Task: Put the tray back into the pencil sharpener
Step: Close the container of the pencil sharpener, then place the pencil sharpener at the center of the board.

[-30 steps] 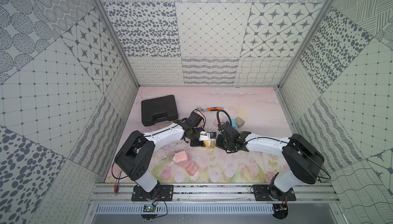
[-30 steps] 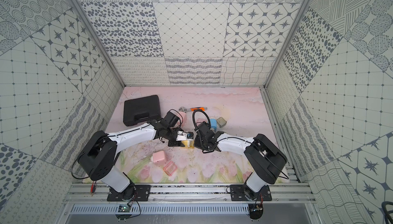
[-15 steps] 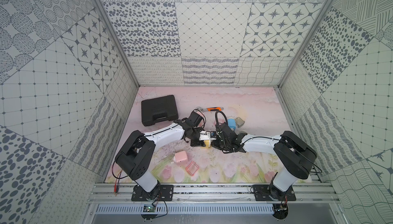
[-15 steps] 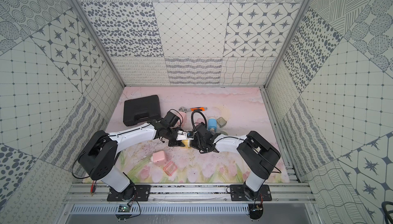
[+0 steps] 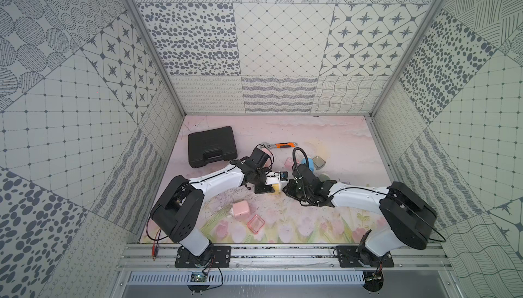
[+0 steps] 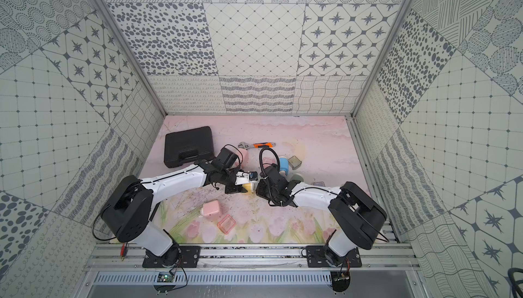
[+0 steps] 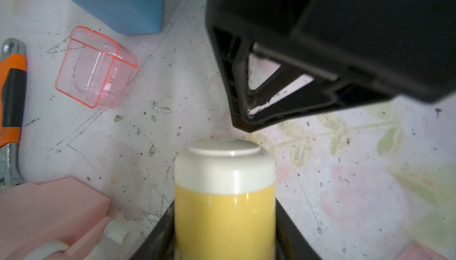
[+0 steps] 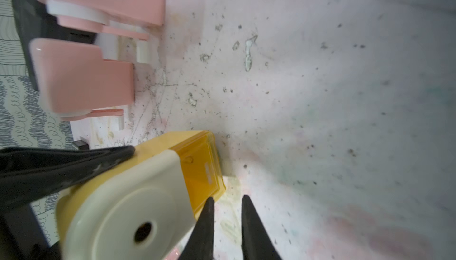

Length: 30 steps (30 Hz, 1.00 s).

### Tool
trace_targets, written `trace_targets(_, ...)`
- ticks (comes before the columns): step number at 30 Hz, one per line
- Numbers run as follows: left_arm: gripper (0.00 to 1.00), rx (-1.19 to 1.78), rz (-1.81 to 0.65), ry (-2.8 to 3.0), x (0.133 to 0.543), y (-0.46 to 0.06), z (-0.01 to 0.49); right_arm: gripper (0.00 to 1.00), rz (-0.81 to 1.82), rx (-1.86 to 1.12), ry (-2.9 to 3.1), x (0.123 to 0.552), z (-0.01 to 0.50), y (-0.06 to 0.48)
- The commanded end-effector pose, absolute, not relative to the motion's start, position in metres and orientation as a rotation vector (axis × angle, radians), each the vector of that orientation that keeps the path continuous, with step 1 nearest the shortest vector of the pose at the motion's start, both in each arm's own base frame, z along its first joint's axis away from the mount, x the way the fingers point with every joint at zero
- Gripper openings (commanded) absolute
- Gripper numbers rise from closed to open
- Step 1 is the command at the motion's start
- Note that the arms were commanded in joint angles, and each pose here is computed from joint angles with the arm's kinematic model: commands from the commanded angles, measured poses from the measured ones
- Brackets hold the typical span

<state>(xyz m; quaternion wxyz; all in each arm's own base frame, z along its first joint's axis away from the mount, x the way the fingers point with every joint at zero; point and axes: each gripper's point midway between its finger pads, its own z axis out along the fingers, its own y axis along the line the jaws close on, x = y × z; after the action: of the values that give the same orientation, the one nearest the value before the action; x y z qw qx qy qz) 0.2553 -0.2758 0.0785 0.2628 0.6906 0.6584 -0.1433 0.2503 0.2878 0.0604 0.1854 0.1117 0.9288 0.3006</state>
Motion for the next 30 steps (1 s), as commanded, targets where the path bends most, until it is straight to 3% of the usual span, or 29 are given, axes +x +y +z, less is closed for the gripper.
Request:
trace_targets(1,0.07,1.559,-0.376,1.789,0.283,-0.289,0.129,0.23,0.738,0.350,2.514,0.255,0.092,0.258)
trace_targets(2,0.00,1.496,-0.363,1.819,0.287,-0.286,0.137,0.24,0.713,0.357,2.493,0.254,0.100,0.251)
trace_targets(15,0.00,0.582,0.023,2.344,0.350,-0.213,0.190,0.24,0.530,0.369,2.320,0.272,0.174,0.195)
trace_targets(23,0.00,0.369,0.137,2.363,0.383,-0.189,0.222,0.24,0.519,0.403,2.358,0.285,0.170,0.185)
trace_targets(30,0.00,0.371,0.024,2.366,0.392,-0.236,0.223,0.24,0.485,0.434,2.384,0.285,0.164,0.170)
